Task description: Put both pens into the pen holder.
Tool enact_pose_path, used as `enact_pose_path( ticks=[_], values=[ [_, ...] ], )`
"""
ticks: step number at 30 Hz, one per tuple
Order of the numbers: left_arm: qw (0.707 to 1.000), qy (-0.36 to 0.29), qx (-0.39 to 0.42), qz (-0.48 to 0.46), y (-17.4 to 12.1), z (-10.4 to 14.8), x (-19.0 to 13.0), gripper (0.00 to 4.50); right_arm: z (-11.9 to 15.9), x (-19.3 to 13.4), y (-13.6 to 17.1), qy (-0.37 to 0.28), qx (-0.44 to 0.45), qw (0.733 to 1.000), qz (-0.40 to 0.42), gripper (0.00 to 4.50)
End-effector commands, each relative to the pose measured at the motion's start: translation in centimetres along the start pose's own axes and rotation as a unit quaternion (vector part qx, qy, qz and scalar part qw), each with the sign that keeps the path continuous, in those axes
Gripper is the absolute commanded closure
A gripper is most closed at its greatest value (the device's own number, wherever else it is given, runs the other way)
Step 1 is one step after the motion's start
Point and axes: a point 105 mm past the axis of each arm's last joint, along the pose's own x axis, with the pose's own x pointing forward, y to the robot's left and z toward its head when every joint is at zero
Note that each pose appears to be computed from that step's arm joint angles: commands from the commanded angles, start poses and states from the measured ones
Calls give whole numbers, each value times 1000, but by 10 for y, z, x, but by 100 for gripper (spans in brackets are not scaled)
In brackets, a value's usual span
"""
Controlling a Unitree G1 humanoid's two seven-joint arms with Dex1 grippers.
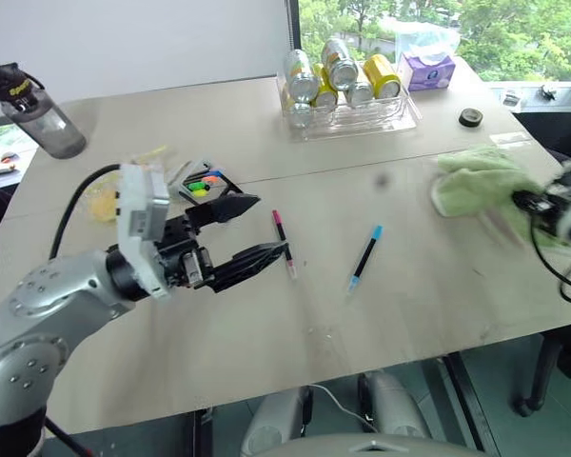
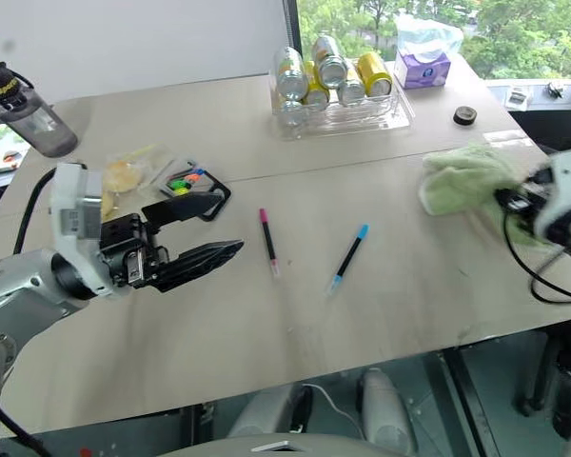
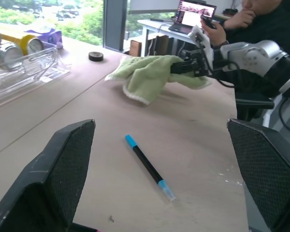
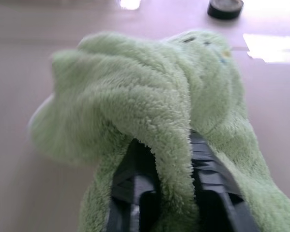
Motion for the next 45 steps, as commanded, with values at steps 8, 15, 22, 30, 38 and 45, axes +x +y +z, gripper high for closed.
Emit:
enact_pose_path(
  ticks=[8,15,22,30,38,45],
  values=[
    [999,14,11,-38,7,-1,2,0,1,-65,15,138,-81,986,52,3],
    [998,42,15,-35,13,-7,-6,0,59,-26,99,22,-81,982,169,3],
    [994,107,8,17,19,-22,-41,0,20,46,221,82,-33,974,210,3],
    [983,178,-9,35,13,-42,-68,0,-14,70,248,131,-49,976,166,3],
    [984,177,-7,32,9,-45,-64,0,-26,75,251,165,-85,970,160,172],
    [986,161,-8,28,7,-47,-58,0,-13,91,271,148,-108,967,175,444]
  ],
)
